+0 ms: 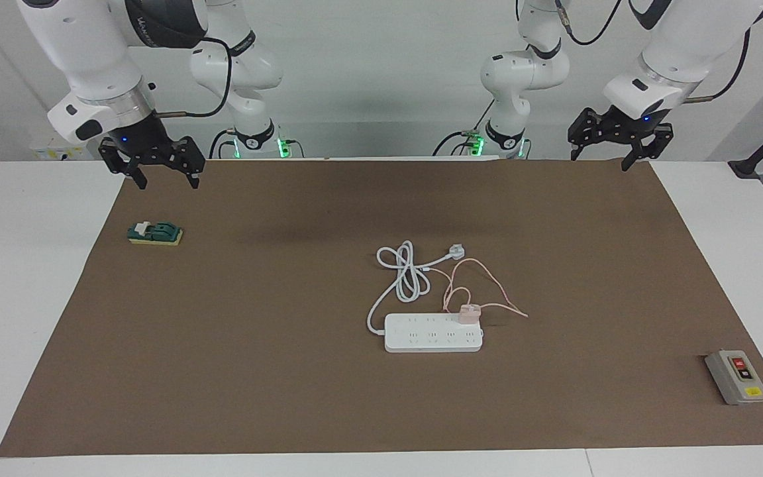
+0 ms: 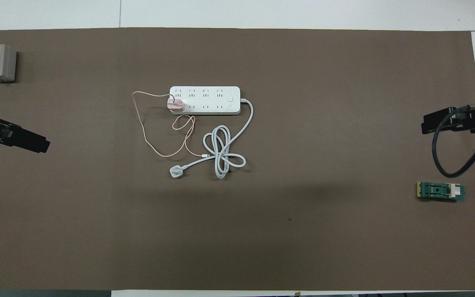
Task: Plug charger into power strip
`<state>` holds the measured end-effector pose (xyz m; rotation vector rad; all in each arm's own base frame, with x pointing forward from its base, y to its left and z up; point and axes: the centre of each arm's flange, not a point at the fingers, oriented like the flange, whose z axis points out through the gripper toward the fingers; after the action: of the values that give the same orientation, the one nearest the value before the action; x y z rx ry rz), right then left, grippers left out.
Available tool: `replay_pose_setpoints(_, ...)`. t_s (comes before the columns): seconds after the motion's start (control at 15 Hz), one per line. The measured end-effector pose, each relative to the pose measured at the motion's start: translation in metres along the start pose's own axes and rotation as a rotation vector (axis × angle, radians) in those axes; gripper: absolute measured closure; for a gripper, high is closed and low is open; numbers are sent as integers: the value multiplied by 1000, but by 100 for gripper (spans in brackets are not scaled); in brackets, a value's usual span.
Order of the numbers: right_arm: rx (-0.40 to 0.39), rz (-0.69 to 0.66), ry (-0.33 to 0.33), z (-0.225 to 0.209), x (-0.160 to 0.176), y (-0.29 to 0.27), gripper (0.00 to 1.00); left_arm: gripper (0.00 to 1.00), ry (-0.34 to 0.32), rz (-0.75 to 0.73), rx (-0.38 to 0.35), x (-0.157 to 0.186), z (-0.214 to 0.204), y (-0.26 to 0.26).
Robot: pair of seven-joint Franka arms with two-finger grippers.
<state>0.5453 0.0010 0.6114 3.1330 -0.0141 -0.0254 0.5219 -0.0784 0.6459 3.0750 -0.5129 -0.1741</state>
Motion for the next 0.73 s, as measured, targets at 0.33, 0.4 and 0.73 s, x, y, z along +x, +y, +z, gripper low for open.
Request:
replay_pose_setpoints(0.33, 0, 0, 0, 0, 0, 0, 0, 0, -10, -58, 7, -14, 2, 4)
replay_pose_setpoints(0.4, 0, 0, 0, 0, 0, 0, 0, 0, -1, -85, 9, -14, 0, 4)
replay_pose_setpoints(0.73, 0, 0, 0, 0, 0, 0, 0, 0, 27, -151, 11, -12, -9, 3)
